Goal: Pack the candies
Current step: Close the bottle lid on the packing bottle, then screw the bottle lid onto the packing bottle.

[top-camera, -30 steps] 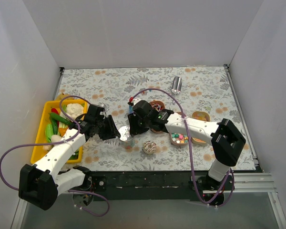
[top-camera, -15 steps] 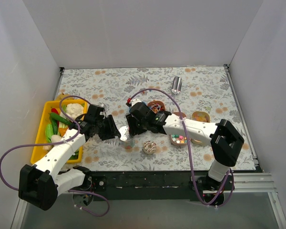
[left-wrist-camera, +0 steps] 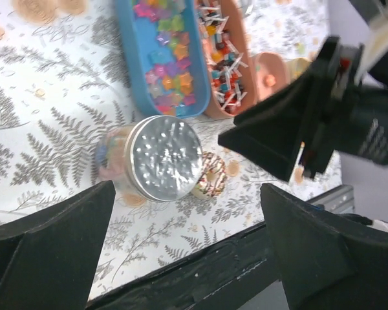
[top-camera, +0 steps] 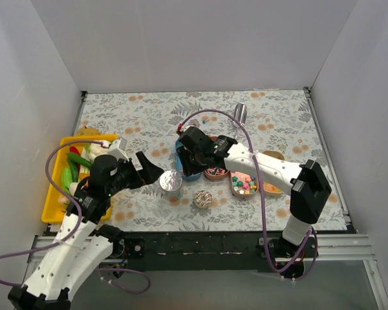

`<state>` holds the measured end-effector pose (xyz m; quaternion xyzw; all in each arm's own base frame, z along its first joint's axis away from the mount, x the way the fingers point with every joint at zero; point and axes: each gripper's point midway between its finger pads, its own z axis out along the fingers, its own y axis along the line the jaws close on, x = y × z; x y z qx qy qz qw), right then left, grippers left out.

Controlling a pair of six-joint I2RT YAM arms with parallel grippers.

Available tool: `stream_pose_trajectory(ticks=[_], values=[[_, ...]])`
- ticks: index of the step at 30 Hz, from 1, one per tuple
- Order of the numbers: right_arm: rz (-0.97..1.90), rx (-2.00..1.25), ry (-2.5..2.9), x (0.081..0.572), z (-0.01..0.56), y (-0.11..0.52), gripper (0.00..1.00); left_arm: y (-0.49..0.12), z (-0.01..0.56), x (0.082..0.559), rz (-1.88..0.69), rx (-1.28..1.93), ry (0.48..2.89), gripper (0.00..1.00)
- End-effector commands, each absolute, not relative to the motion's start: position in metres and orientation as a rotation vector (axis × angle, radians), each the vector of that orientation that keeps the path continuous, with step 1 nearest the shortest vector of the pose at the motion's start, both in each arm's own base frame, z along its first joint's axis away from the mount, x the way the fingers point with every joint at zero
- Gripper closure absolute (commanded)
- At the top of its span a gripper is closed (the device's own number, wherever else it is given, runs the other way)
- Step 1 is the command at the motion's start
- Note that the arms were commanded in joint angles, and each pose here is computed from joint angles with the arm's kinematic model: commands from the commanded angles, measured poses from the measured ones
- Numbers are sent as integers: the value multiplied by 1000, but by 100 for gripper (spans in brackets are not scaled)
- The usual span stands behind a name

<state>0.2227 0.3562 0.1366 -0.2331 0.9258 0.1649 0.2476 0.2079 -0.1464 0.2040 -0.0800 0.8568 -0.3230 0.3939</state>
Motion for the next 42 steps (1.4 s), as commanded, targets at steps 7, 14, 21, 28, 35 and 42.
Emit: stream_pose_trajectory(ticks=[7, 14, 21, 28, 35, 42], values=[[608, -530, 2548, 242, 174, 346, 51, -153, 198, 211, -897, -215, 2075, 2], [600, -509, 2575, 243, 164, 333, 52, -194, 185, 222, -814, -61, 2078, 2], [630, -516, 2585, 242, 165, 332, 52, -213, 170, 191, -511, -14, 1979, 2], [613, -528, 2598, 246, 162, 325, 52, -184, 132, 173, -281, -295, 1962, 2], [605, -541, 2618, 247, 157, 319, 53, -143, 80, 161, -26, -344, 1960, 2], [609, -571, 2633, 247, 155, 321, 53, -140, 73, 166, -187, -311, 1904, 2]])
